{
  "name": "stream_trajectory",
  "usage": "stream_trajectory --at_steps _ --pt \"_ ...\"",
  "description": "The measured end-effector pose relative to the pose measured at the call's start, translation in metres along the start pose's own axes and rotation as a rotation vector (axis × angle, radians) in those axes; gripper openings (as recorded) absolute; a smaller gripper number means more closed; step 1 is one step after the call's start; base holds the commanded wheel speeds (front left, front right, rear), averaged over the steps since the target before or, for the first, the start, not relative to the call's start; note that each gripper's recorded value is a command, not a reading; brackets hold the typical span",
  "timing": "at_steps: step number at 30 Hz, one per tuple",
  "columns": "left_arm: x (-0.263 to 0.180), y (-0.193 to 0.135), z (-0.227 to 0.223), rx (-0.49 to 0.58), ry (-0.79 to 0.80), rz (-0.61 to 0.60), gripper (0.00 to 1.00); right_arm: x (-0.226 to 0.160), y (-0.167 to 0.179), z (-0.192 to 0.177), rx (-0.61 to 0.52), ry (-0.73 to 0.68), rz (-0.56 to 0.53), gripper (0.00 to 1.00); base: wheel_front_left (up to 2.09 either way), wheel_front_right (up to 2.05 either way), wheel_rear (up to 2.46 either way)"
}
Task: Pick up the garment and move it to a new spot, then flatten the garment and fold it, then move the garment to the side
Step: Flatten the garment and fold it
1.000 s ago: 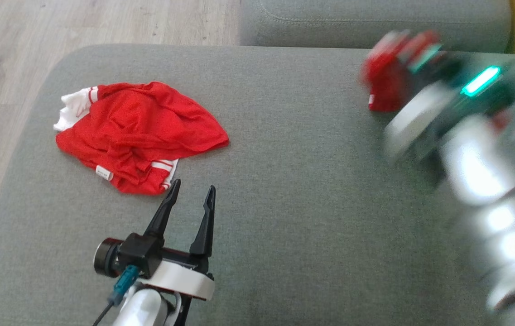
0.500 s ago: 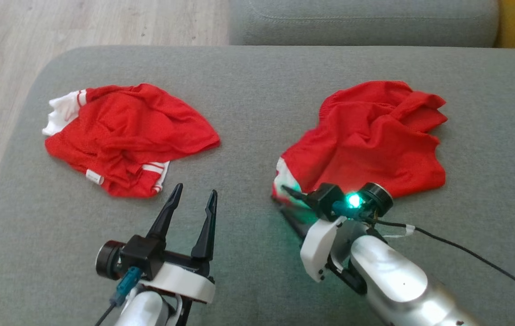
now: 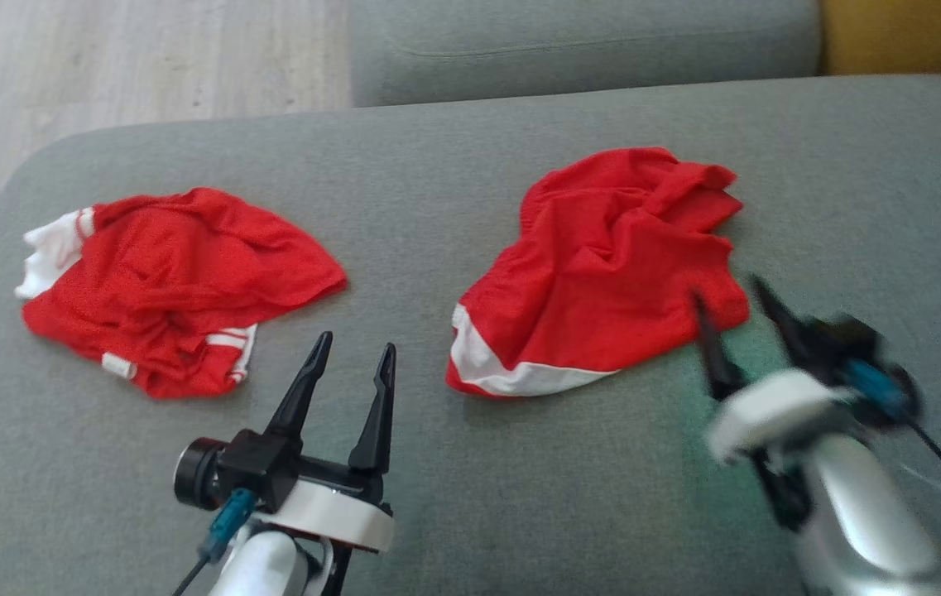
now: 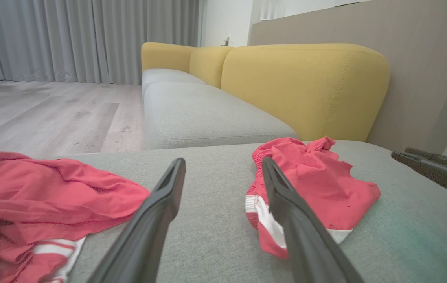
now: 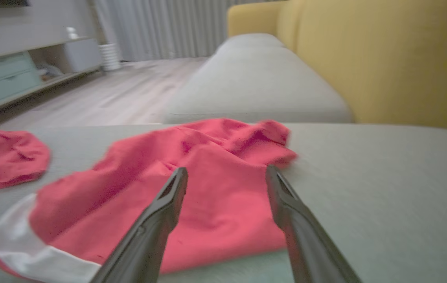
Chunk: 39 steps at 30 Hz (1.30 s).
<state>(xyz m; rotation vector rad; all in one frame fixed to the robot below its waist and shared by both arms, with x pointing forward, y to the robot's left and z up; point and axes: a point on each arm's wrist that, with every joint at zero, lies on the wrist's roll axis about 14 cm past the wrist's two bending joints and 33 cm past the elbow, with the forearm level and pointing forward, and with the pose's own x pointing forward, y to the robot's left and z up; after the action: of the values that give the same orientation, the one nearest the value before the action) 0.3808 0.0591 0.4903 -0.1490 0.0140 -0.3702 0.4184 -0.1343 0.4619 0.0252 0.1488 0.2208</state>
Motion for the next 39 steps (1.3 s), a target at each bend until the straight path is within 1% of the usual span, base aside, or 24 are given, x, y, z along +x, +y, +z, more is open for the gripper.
stream_trajectory --at_steps 3,5,7,10,13,16,21,26,35,36,37,39 --pt "0.004 -0.007 -0.002 -0.003 0.004 -0.02 1.0 -0.026 -0.037 -0.026 0.034 0.054 -0.134 1.0 0.0 0.0 0.0" --pt "0.005 -0.009 -0.004 -0.005 0.01 -0.027 1.0 -0.038 -0.049 -0.039 0.054 0.083 -0.183 1.0 0.0 0.0 0.0" --pt "0.006 -0.01 -0.008 -0.01 0.019 -0.035 1.0 -0.039 -0.052 -0.042 0.081 0.085 -0.199 1.0 0.0 0.0 0.0" --pt "0.007 -0.009 -0.011 -0.013 0.028 -0.035 1.0 -0.034 -0.051 -0.037 0.093 0.073 -0.2 1.0 0.0 0.0 0.0" --pt "0.007 -0.006 -0.016 -0.009 0.042 -0.028 1.0 -0.02 -0.056 -0.033 0.094 0.097 -0.209 1.0 0.0 0.0 0.0" --pt "0.005 -0.001 -0.02 -0.014 0.054 -0.018 1.0 -0.006 -0.06 -0.037 0.1 0.164 -0.211 1.0 0.0 0.0 0.0" --pt "0.005 0.013 -0.024 -0.015 0.065 0.019 1.0 0.016 -0.056 -0.052 0.079 0.29 -0.189 1.0 0.0 0.0 0.0" --pt "0.004 0.023 -0.029 -0.017 0.081 0.046 1.0 0.037 -0.046 -0.06 0.056 0.362 -0.155 1.0 0.0 0.0 0.0" --pt "0.001 0.032 -0.033 -0.027 0.091 0.081 1.0 0.049 -0.055 -0.082 0.045 0.519 -0.169 1.0 0.0 0.0 0.0" --pt "0.001 0.033 -0.033 -0.028 0.09 0.084 1.0 0.054 -0.054 -0.081 0.041 0.533 -0.163 0.31 0.0 0.0 0.0" --pt "0.002 0.033 -0.032 -0.027 0.089 0.085 1.0 0.056 -0.052 -0.08 0.039 0.532 -0.158 0.0 0.0 0.0 0.0" --pt "0.002 0.033 -0.031 -0.026 0.085 0.084 1.0 0.059 -0.049 -0.076 0.025 0.512 -0.145 0.0 0.0 0.0 0.0"
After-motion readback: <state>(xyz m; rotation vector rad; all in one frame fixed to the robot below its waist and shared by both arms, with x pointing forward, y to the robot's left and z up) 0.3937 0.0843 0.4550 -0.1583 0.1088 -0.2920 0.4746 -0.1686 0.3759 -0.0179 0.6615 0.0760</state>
